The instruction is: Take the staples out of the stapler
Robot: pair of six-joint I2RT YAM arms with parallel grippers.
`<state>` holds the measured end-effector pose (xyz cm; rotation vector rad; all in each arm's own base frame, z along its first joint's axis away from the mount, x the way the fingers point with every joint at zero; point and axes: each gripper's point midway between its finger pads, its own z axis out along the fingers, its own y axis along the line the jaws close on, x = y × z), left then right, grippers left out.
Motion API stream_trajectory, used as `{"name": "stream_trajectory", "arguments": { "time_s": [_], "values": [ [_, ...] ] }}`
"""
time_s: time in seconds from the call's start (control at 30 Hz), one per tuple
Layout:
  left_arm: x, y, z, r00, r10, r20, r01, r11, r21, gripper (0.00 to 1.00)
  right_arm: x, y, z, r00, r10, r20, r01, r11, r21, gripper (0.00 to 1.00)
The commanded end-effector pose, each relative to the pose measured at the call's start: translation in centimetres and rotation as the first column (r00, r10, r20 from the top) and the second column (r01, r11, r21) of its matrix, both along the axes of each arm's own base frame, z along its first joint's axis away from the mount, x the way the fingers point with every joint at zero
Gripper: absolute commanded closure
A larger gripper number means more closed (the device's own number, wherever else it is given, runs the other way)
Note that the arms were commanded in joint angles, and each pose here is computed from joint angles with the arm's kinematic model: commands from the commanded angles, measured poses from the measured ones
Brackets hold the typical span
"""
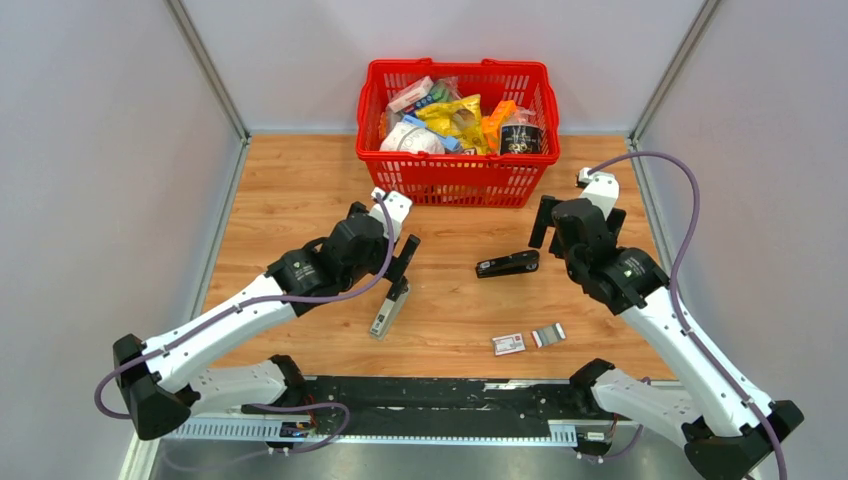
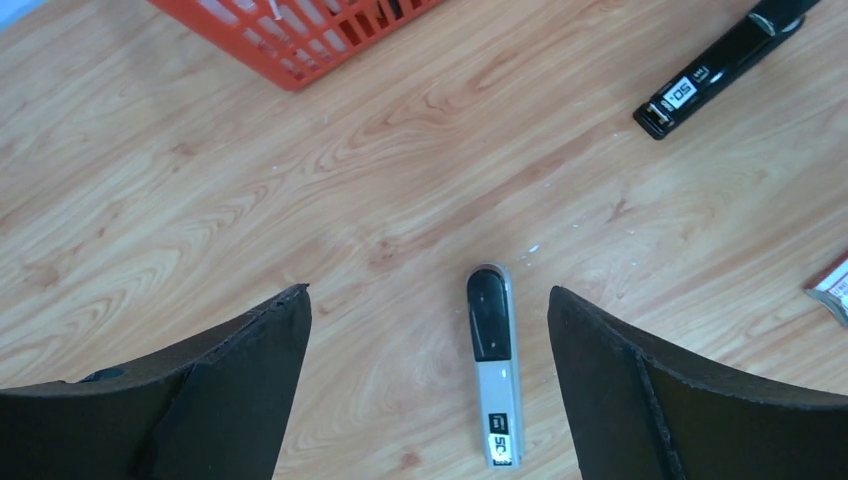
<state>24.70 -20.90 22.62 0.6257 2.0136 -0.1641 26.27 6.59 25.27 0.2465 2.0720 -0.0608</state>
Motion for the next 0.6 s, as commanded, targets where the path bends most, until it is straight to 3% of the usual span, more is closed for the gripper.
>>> {"name": "stream_trajectory", "arguments": {
  "time_s": [0.0, 0.3, 0.57],
  "values": [
    [-0.3, -1.5, 1.0, 0.998, -0.056, -0.008, 0.055, 0.997, -0.053, 0.05, 0.2, -0.9, 1.6, 0.998, -0.057, 0.034, 0.057, 0.998, -0.01, 0.0],
    [-0.4, -1.2, 1.7, 0.999, -0.043, 0.012, 0.043, 0.996, -0.077, 0.06, 0.8, -0.2, 0.1, 0.999, -0.041, -0.016, 0.041, 0.998, -0.039, 0.0],
    [-0.6, -4.7, -0.1, 0.983, -0.175, -0.057, 0.17, 0.983, -0.074, 0.11, 0.7, -0.3, 0.0, 1.0, -0.017, -0.023, 0.015, 0.998, -0.066, 0.0]
  ]
}}
